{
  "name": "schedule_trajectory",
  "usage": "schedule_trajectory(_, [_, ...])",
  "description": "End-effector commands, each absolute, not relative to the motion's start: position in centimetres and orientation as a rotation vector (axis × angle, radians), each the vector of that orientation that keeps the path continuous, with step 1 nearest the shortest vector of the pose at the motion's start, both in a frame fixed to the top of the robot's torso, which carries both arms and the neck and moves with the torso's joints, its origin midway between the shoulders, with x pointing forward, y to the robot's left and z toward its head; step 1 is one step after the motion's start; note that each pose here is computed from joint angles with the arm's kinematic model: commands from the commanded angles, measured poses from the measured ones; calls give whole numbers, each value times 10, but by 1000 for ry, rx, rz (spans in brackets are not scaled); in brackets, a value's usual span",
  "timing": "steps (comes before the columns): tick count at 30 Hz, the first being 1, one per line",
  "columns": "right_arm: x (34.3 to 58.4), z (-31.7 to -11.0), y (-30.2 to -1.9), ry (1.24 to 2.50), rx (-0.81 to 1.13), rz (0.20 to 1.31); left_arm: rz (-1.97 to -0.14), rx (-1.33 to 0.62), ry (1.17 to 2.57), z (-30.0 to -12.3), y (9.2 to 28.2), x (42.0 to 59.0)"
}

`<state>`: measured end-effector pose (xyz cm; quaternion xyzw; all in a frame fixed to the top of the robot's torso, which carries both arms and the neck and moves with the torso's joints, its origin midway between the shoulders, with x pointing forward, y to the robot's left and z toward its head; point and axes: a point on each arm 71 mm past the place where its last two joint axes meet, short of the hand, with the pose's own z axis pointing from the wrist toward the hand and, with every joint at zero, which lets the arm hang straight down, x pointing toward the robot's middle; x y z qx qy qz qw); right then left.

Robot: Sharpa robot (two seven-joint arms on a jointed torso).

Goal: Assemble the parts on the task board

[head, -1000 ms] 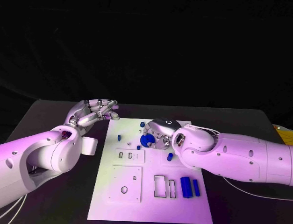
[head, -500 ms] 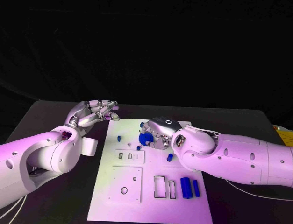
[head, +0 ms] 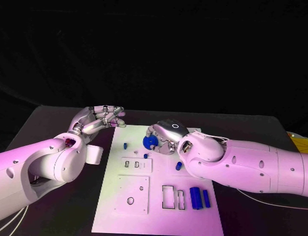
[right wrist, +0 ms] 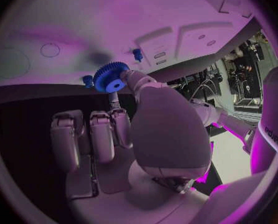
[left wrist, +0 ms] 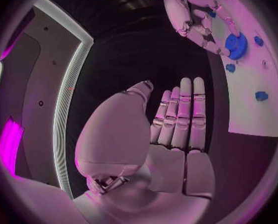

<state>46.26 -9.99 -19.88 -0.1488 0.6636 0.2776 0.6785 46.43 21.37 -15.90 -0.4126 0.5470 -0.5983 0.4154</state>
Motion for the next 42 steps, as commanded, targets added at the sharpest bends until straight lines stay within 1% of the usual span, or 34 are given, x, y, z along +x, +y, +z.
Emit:
schedule_trajectory(1, [466, -197, -98, 1461, -344, 617, -1528, -1023, 1381, -158, 210, 464])
schedule_trajectory(16, [484, -205, -85, 1472, -351, 603, -1532, -1022, 1384, -158, 208, 464])
schedule_trajectory(32, [492, -210, -84, 1499, -365, 573, -1532, -1023, 1386, -158, 208, 464])
schedule_trajectory(42, [494, -213, -85, 1519, -358, 584, -1531, -1024, 1388, -158, 209, 464])
